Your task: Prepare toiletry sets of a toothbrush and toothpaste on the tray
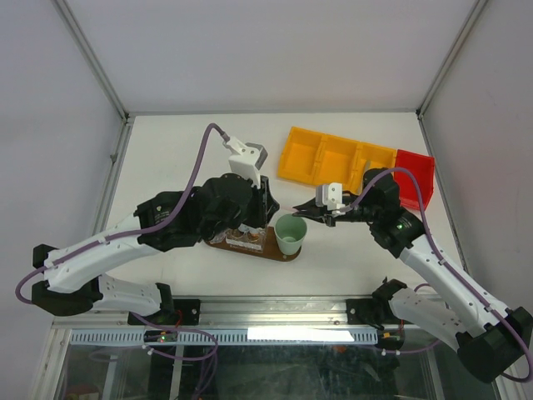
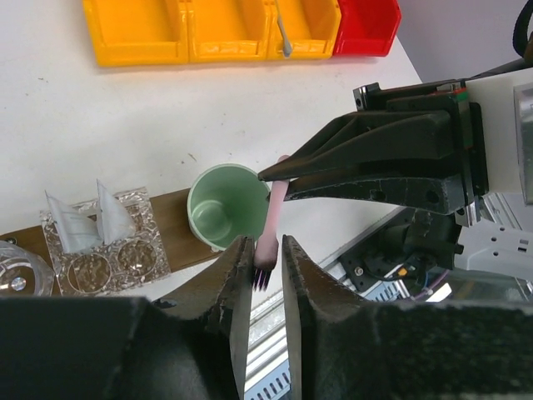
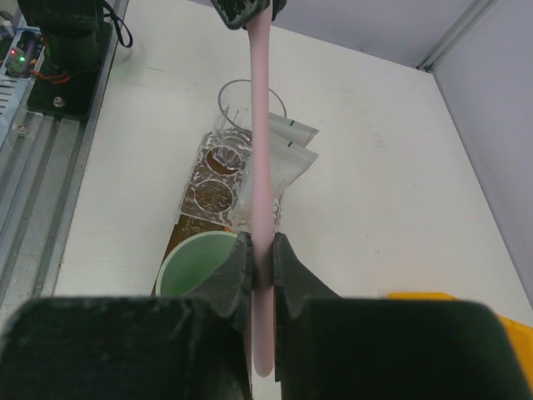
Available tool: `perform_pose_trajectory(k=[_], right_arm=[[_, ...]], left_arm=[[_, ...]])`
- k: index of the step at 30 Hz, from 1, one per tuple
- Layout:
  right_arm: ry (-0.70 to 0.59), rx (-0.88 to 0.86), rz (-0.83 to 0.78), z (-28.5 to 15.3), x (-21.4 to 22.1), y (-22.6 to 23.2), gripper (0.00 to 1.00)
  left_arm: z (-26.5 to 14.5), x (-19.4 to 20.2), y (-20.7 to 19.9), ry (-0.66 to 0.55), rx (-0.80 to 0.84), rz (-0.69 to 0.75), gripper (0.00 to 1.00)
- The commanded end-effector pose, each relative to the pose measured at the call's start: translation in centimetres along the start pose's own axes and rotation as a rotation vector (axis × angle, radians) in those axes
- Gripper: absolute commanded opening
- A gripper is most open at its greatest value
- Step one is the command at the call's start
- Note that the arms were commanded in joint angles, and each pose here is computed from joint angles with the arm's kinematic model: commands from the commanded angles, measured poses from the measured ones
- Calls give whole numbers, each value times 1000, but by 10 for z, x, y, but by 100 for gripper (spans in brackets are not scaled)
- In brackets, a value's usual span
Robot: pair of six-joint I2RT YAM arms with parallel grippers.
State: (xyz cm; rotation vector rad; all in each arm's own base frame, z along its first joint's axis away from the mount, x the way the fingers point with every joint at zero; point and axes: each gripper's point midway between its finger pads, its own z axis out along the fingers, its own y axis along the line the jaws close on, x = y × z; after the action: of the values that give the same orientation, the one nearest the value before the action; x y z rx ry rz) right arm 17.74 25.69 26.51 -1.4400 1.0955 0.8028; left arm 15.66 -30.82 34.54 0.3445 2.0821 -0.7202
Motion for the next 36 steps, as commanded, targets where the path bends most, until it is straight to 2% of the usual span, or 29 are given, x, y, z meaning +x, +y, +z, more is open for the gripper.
perform_pose_trajectory(k=[1, 4, 5, 6, 8, 9, 11, 12, 18, 22, 29, 36], right_arm=[[-63, 30, -91, -5, -32, -12, 0], [-66, 35, -84, -5, -34, -13, 0], [-67, 38, -74, -5, -34, -14, 4], [-67, 44, -64, -6, -37, -15, 14], [-60, 96, -32, -9, -40, -23, 38], [-61, 125, -8, -11, -43, -27, 54], [-77, 163, 34, -16, -53, -30, 96], [-91, 171, 43, -19, -60, -30, 99], [-187, 234, 120, -39, -102, -28, 100], [-228, 398, 200, -57, -113, -44, 100], [-268, 799, 356, -104, -108, -87, 100], [-224, 917, 412, -119, -98, -98, 100]], left_arm=[[-6, -15, -9, -40, 30, -8, 18], [-6, -14, -11, -33, 39, -1, 10], [-7, -15, -11, -31, 39, 0, 4], [-8, -16, -10, -31, 37, -2, 0], [-14, -17, -11, -29, 49, -7, 0], [-17, -18, -11, -26, 57, -11, 0], [-27, -19, -9, -26, 70, -25, 0], [-32, -19, -7, -25, 71, -30, 0], [-64, -21, 21, -30, 16, -78, 0], [-84, -20, 34, -19, 1, -101, 0], [-110, -7, 61, 38, -60, -105, 0], [-113, 7, 87, 63, -174, -99, 0]])
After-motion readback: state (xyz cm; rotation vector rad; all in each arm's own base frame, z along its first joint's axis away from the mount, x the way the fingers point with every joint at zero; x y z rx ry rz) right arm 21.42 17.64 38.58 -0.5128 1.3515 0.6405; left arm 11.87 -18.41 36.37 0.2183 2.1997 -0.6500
